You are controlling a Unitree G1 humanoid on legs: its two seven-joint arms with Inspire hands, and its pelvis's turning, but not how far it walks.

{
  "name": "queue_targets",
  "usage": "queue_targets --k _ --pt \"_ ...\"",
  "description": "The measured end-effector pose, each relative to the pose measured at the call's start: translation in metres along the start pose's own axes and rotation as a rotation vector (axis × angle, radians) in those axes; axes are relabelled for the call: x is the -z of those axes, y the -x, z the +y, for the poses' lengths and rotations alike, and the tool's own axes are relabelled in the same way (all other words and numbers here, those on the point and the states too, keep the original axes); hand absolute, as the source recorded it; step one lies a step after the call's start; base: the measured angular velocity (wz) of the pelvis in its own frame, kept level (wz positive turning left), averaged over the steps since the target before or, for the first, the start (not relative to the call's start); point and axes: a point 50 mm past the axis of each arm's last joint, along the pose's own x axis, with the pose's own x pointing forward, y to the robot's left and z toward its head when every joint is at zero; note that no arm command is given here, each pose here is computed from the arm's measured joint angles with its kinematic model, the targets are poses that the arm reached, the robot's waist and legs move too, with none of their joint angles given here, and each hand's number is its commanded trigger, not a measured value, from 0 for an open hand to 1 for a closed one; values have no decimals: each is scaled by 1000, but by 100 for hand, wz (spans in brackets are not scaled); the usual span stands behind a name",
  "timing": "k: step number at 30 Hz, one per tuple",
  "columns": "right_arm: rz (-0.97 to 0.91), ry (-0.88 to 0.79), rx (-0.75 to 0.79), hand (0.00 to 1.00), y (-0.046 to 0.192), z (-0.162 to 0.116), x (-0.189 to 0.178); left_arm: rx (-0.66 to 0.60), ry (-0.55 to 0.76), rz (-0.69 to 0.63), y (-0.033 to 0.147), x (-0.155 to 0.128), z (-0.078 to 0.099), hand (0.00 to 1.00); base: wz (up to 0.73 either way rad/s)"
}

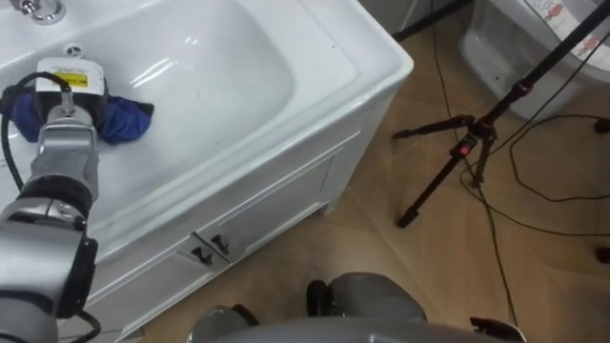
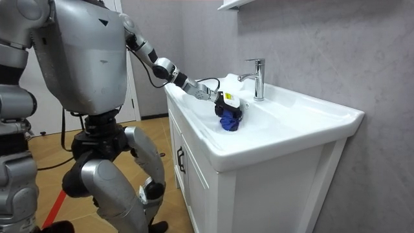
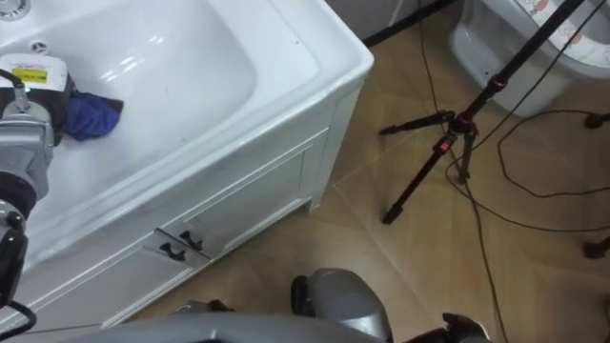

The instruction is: Wipe basin

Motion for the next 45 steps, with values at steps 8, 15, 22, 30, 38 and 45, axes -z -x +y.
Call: queue_targets --k 8,15,22,30,38,45 --pt "12 16 22 0 0 -8 3 25 -52 40 2 14 -10 100 11" --pt "32 12 44 0 0 -14 12 40 -71 70 2 29 -10 100 16" --pt "52 18 69 0 1 -23 16 57 -71 79 2 32 -10 100 14" --pt "78 53 108 0 4 -39 23 75 -76 89 2 37 -13 100 7" --pt "94 58 121 0 5 -44 29 78 -129 83 3 37 -12 100 3" --pt "90 59 125 0 5 -46 27 90 -148 73 5 34 -14 100 1"
